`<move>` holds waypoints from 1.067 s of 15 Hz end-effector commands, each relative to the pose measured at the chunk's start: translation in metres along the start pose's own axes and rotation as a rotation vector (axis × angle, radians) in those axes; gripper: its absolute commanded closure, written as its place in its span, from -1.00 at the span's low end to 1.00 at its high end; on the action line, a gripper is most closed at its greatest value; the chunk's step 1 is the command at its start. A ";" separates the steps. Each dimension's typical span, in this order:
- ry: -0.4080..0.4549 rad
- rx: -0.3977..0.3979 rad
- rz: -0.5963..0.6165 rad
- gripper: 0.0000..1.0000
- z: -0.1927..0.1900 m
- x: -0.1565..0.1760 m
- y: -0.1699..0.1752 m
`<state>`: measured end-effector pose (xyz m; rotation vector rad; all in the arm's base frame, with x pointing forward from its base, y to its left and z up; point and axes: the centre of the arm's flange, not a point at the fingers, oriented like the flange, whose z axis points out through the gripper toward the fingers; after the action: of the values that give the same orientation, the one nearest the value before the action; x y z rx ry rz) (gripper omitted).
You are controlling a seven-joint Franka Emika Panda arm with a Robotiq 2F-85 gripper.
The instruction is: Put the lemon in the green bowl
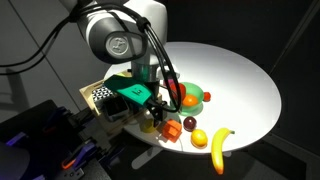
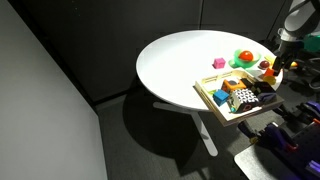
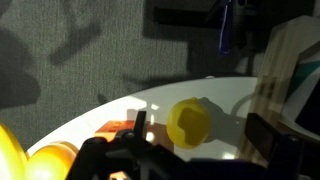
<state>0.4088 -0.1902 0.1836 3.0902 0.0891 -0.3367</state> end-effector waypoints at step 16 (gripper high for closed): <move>0.081 -0.031 -0.036 -1.00 0.041 0.016 -0.005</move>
<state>0.4126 -0.1841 0.1428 3.0754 0.1335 -0.2399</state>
